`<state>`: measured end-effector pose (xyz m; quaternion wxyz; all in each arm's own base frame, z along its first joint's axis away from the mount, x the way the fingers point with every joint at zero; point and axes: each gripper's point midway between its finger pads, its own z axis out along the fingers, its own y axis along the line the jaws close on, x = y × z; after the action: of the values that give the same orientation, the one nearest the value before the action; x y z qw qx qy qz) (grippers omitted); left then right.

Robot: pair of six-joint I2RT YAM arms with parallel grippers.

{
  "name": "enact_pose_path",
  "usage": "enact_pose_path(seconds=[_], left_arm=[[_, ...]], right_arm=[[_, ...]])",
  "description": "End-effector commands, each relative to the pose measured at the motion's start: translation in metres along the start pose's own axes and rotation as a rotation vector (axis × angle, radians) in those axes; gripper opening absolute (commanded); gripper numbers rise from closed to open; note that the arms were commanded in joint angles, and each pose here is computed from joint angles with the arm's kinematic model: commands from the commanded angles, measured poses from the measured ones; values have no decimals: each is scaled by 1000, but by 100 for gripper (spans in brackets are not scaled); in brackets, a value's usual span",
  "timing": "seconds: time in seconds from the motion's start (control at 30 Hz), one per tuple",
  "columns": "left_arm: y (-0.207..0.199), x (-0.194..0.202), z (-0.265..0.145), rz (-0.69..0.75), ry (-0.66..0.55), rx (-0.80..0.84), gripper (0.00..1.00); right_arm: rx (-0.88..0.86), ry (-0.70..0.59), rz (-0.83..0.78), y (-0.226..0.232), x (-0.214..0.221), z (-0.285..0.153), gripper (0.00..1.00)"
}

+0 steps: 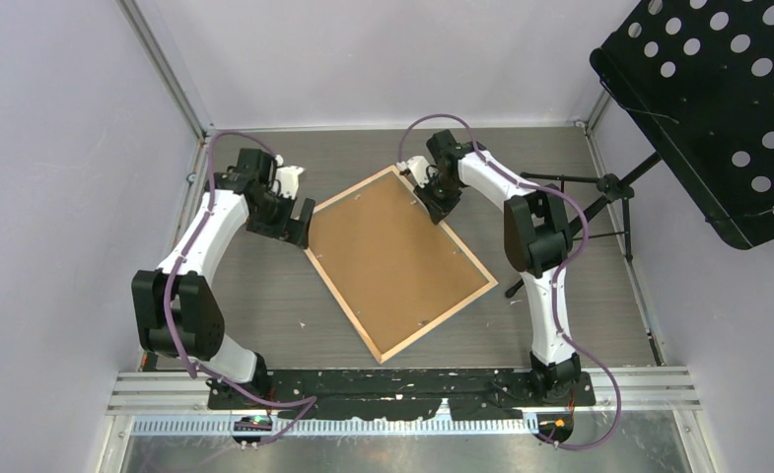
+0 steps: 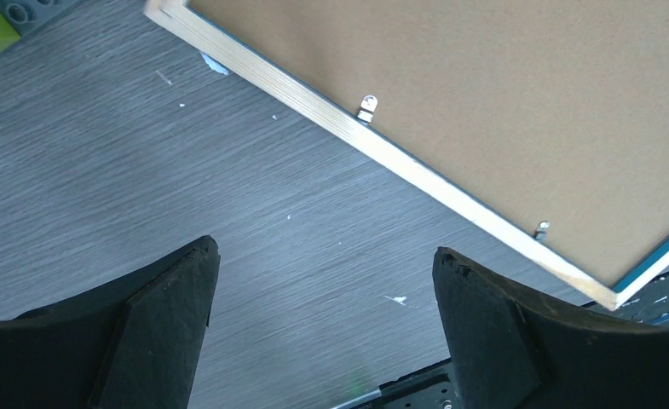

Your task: Put the photo into the frame

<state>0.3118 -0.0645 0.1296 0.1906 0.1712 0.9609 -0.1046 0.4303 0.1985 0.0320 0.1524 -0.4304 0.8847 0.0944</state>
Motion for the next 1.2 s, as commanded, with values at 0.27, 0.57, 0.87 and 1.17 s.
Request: enact_pose_path(seconds=[0.27, 0.57, 0.87, 1.17], left_arm=[[-5, -3, -2, 1, -38, 33, 96], [0, -6, 7, -23, -16, 34, 100], [8, -10, 14, -74, 10, 54, 100], [15, -11, 22, -149, 32, 94, 100]], right_arm=[[-37, 89, -324, -4, 28, -19, 6], [-63, 55, -423, 20, 7, -12, 6], [-83, 3, -522, 50, -26, -7, 6], [-52, -35, -570, 58, -56, 3, 6]])
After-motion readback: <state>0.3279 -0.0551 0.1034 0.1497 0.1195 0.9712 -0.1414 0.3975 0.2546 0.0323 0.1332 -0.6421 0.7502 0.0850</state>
